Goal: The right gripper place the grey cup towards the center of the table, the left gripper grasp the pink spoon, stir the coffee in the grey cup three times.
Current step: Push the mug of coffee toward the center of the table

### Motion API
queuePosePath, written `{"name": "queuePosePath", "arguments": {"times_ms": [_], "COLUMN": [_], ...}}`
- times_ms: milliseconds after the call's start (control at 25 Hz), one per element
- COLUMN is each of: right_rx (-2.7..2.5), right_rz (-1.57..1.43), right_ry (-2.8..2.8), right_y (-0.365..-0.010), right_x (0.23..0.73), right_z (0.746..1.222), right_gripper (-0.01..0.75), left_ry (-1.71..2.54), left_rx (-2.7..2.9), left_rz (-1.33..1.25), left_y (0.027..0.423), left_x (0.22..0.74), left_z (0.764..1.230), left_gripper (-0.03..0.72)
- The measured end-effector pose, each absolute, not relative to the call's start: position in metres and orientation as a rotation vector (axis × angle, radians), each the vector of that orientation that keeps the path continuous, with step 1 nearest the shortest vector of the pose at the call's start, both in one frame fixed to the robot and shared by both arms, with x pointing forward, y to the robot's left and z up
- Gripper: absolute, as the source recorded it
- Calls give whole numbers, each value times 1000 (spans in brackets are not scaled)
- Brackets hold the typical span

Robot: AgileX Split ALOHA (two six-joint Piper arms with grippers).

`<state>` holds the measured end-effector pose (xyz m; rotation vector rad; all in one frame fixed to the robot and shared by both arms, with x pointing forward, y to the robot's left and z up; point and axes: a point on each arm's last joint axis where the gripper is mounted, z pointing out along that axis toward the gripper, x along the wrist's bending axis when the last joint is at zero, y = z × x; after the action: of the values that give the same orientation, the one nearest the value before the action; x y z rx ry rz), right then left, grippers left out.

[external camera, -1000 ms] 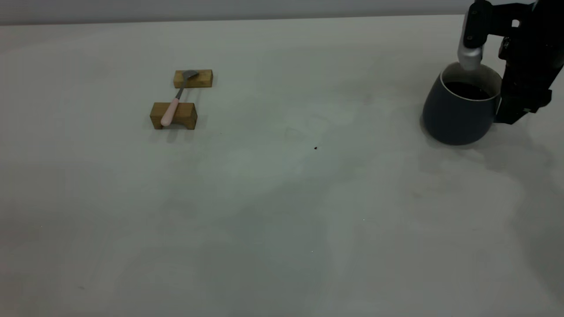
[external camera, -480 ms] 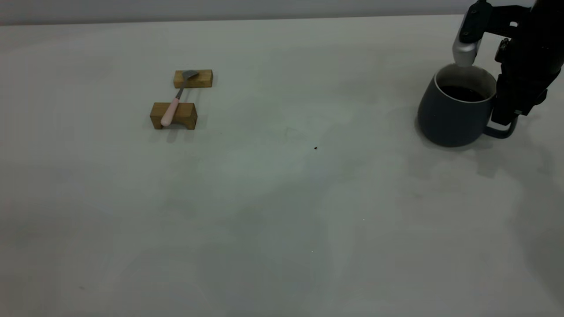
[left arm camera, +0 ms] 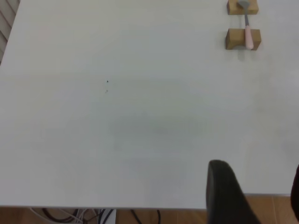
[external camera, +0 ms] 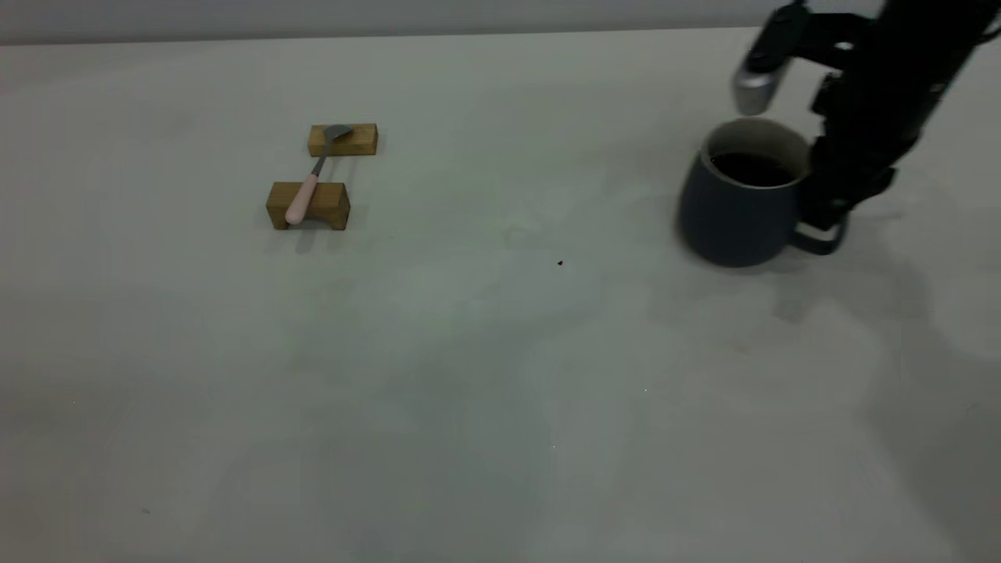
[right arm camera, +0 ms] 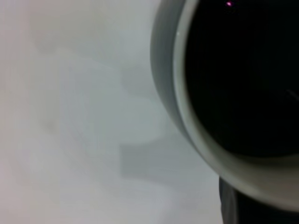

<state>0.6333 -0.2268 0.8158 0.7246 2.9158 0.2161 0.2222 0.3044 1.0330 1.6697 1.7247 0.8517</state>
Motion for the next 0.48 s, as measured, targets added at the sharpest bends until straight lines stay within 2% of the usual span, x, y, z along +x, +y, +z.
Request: {"name": "queuePosePath", "arguments": {"times_ms": [480], "right_rx": [654], "right_rz": [310], "right_ry": [2890], "right_y": [-143], "right_x": [628], "right_z": [823], "right_gripper": [176], "left_ry": [1725], "left_rx": [1670], "left_rz": [852], "left_y": [304], "left_x": [222], "left_z": [1033], "left_gripper": [421]}}
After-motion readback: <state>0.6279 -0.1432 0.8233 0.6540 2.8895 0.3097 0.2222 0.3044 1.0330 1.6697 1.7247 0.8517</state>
